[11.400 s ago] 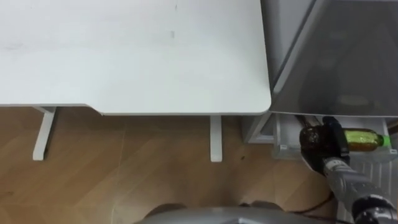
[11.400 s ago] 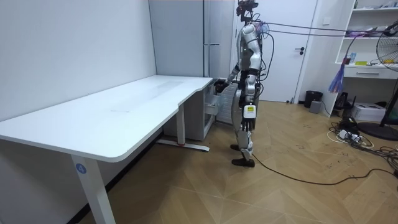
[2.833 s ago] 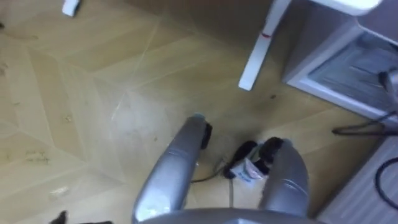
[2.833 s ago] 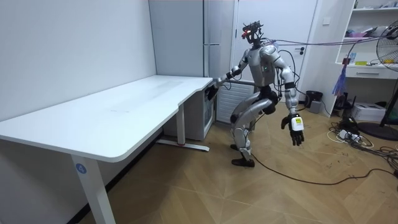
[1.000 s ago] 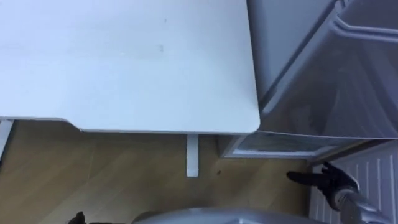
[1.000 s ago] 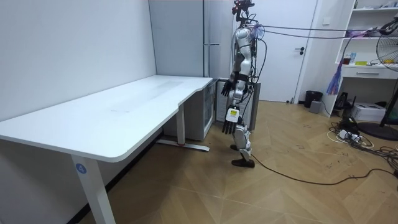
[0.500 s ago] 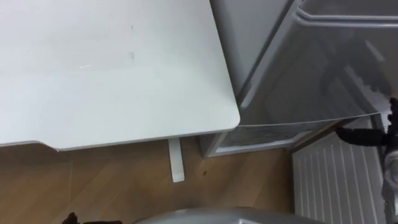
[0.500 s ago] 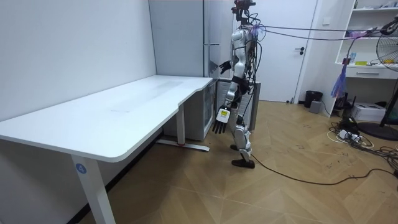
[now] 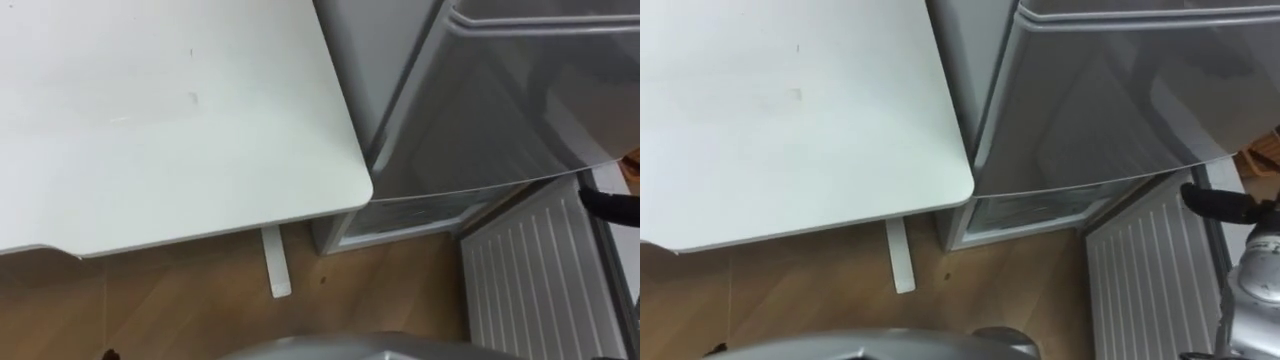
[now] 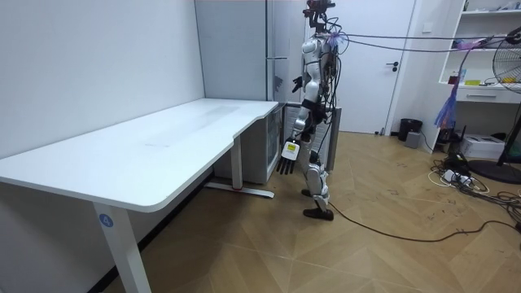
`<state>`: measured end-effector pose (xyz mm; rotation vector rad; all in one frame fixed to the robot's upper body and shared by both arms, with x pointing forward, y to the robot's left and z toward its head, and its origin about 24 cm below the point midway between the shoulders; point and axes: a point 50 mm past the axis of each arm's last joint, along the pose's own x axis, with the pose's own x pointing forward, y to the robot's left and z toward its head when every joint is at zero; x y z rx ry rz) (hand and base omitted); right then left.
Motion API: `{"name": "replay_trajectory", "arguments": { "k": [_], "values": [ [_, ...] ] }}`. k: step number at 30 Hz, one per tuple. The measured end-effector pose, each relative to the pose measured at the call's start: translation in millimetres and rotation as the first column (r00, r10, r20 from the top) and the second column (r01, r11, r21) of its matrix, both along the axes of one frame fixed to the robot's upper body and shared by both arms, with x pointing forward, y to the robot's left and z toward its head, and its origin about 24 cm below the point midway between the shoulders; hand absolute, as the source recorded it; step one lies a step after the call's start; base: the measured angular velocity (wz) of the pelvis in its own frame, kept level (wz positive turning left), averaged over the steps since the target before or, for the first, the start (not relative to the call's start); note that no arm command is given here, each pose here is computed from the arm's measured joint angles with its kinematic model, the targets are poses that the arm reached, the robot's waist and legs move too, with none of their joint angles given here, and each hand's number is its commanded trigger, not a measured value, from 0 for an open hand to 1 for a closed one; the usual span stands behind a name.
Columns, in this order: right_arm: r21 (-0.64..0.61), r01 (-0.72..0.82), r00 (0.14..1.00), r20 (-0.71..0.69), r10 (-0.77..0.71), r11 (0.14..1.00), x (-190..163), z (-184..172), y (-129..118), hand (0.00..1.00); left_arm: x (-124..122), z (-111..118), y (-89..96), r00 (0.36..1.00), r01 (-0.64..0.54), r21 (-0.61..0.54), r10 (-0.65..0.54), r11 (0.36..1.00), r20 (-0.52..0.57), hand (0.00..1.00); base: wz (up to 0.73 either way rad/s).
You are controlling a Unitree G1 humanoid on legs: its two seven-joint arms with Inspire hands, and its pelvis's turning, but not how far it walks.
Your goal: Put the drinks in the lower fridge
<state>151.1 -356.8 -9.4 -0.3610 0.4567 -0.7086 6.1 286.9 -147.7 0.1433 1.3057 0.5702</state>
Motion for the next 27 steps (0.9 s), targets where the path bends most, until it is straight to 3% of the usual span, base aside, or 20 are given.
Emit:
{"name": "replay_trajectory", "arguments": {
  "k": [12,20,27],
  "values": [
    [0.074,0.263,0.965,-0.042,-0.260,0.962,-21,-8,-40,0.00,-9,8,17.3,0.998,0.031,0.049,-0.028,0.998,-0.060,0.00,-0.02],
    [0.164,0.433,0.901,-0.097,-0.422,0.886,-39,-10,-74,0.00,-15,13,29.4,0.997,-0.033,0.043,0.035,0.999,-0.066,0.00,0.00],
    [0.241,0.538,0.843,-0.131,-0.522,0.808,-45,-13,-88,0.00,-16,18,37.8,0.998,-0.018,0.058,0.022,0.998,-0.066,0.00,0.02]
  ]
}}
